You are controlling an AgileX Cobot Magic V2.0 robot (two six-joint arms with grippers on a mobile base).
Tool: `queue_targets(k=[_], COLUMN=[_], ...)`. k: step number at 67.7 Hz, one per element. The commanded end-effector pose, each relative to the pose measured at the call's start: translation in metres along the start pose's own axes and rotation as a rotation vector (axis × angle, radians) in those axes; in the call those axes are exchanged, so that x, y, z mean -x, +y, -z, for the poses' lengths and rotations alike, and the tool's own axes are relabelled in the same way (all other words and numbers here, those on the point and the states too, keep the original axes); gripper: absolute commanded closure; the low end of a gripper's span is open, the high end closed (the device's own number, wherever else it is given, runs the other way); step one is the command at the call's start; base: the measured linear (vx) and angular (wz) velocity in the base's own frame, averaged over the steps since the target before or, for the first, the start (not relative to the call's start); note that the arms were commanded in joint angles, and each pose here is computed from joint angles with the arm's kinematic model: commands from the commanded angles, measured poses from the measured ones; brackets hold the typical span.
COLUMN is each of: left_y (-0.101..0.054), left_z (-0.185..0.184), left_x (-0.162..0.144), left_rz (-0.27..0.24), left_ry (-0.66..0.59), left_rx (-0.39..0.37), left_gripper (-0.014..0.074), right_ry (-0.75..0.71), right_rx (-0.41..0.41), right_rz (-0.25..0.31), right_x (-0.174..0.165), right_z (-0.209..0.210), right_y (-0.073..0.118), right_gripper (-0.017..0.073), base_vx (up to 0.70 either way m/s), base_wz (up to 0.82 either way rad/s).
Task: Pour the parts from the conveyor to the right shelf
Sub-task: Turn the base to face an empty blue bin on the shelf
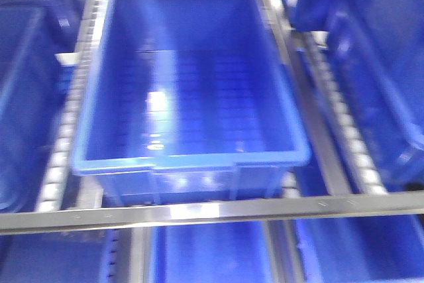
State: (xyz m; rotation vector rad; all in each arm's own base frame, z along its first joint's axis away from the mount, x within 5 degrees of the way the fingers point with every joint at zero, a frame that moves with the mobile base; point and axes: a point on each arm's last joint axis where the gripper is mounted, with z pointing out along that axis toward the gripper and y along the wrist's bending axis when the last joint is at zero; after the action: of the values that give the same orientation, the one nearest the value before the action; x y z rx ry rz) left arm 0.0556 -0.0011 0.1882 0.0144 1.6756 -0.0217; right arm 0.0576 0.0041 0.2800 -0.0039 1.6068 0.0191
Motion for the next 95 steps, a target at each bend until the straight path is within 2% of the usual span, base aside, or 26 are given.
queue_targets(k=[1,40,95], left_y=[-0.0006,-0.0006,-0.0006], left_z=[0.0021,0.0021,0.0021], left_x=[0.0131,0.0131,0.0131], left_rz=[0.008,0.008,0.008], left_ry=[-0.096,-0.096,-0.096], left_rx=[-0.008,-0.008,-0.008], left_gripper=[0.06,0.06,0.06], right_ry=[-0.086,-0.086,-0.086], right_rx=[-0.026,-0.026,-0.026], right_rz=[-0.003,-0.003,-0.003], right_x=[0.0143,0.0143,0.0143], right_z=[0.0007,0.0007,0.0007], right_y=[-0.0022,-0.0022,-0.0022], right_gripper=[0.0564,0.0564,0.0564], base_vx=[0.05,0.09,0.13], base_wz=[0.5,0.19,-0.07])
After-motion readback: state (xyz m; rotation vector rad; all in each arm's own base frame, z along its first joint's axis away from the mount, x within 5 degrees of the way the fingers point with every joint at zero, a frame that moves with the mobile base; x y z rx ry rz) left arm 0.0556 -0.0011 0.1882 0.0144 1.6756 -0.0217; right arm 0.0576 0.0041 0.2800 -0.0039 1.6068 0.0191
